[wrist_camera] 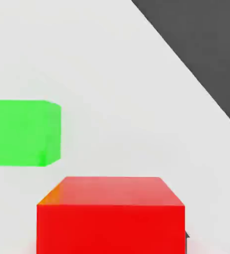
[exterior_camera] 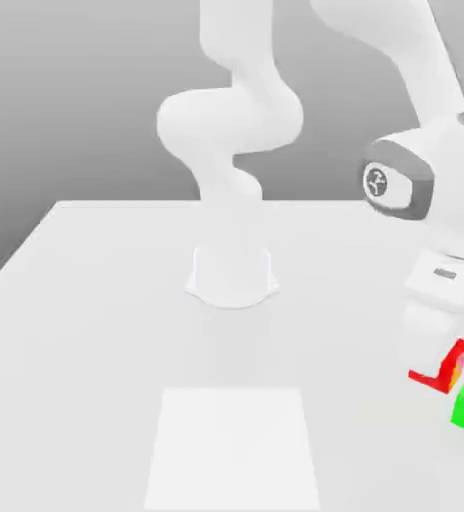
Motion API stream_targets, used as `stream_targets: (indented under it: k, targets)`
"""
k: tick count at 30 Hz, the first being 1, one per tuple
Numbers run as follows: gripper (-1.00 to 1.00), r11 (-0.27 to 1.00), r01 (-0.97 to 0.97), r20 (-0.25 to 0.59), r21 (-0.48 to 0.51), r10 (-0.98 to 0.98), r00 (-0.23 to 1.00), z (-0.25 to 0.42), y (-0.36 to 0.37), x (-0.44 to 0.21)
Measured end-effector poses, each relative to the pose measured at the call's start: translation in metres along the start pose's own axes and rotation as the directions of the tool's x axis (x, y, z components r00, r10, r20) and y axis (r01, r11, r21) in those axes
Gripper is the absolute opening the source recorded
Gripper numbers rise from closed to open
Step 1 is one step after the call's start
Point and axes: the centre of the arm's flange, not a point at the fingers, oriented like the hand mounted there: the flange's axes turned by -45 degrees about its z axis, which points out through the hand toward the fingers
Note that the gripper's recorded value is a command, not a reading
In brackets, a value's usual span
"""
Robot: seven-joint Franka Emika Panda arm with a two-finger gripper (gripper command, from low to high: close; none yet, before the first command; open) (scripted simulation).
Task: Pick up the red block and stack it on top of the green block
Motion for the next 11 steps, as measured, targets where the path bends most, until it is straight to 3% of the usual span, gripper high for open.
stream_targets:
  k: [7,8,11]
  targets:
    - [-1.00,0.999,0.047,0.001,-0.005,-0.047,0.999,0.046,-0.040,0.025]
    - [1.00,0.999,0.048,0.001,-0.005,-0.048,0.999,0.055,-0.040,0.024]
    - [1.00,0.999,0.048,0.001,-0.005,-0.048,0.999,0.055,-0.040,0.024]
